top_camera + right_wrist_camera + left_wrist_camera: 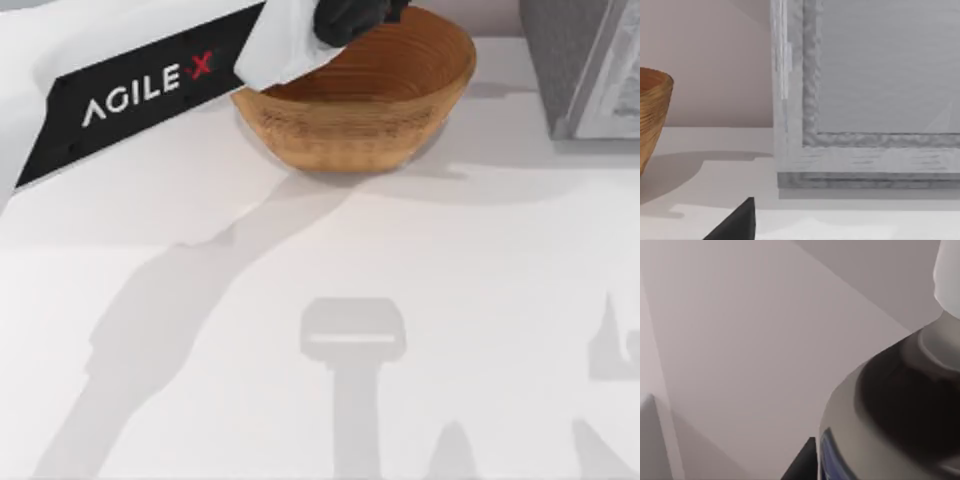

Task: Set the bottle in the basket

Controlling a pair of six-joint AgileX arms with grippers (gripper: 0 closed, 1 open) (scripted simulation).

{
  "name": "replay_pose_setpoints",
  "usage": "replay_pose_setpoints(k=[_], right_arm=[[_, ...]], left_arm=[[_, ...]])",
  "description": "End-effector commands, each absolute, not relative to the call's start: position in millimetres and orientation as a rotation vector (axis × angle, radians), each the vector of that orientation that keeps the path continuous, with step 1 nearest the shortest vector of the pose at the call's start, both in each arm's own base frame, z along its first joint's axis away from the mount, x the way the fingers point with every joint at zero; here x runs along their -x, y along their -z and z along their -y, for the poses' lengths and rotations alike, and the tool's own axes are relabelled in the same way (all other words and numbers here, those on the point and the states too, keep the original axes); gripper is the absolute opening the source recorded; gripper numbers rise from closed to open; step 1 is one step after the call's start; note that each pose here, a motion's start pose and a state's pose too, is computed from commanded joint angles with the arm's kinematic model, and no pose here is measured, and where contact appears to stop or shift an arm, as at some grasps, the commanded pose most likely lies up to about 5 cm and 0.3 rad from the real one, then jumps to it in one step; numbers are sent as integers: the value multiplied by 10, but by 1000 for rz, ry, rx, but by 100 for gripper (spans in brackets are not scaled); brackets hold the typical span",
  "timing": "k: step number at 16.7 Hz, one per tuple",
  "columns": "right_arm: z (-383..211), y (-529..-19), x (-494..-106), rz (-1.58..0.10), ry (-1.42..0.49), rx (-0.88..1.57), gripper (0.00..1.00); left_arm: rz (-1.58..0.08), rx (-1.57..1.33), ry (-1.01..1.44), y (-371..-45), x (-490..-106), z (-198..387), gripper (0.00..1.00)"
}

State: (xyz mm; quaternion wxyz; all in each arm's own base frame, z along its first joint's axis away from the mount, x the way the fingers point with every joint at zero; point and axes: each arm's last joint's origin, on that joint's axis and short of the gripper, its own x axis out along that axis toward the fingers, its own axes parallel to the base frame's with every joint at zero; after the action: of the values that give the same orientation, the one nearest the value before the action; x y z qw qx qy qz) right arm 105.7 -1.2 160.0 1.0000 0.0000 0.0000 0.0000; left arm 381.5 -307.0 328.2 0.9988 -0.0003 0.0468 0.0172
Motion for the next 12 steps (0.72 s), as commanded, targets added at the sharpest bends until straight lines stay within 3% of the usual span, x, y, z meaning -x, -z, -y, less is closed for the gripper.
replay_pose_setpoints(k=[7,11,12], right_arm=[[12,-1600,-1057,0,0,0,100],[12,-1600,-1057,0,0,0,100],[12,-1600,-1057,0,0,0,100]], left_arm=[[-99,-2,-34,-2841,-4230,3083,0],[-96,0,-33,-2822,-4262,3071,0],[-96,0,-33,-2822,-4262,3071,8]])
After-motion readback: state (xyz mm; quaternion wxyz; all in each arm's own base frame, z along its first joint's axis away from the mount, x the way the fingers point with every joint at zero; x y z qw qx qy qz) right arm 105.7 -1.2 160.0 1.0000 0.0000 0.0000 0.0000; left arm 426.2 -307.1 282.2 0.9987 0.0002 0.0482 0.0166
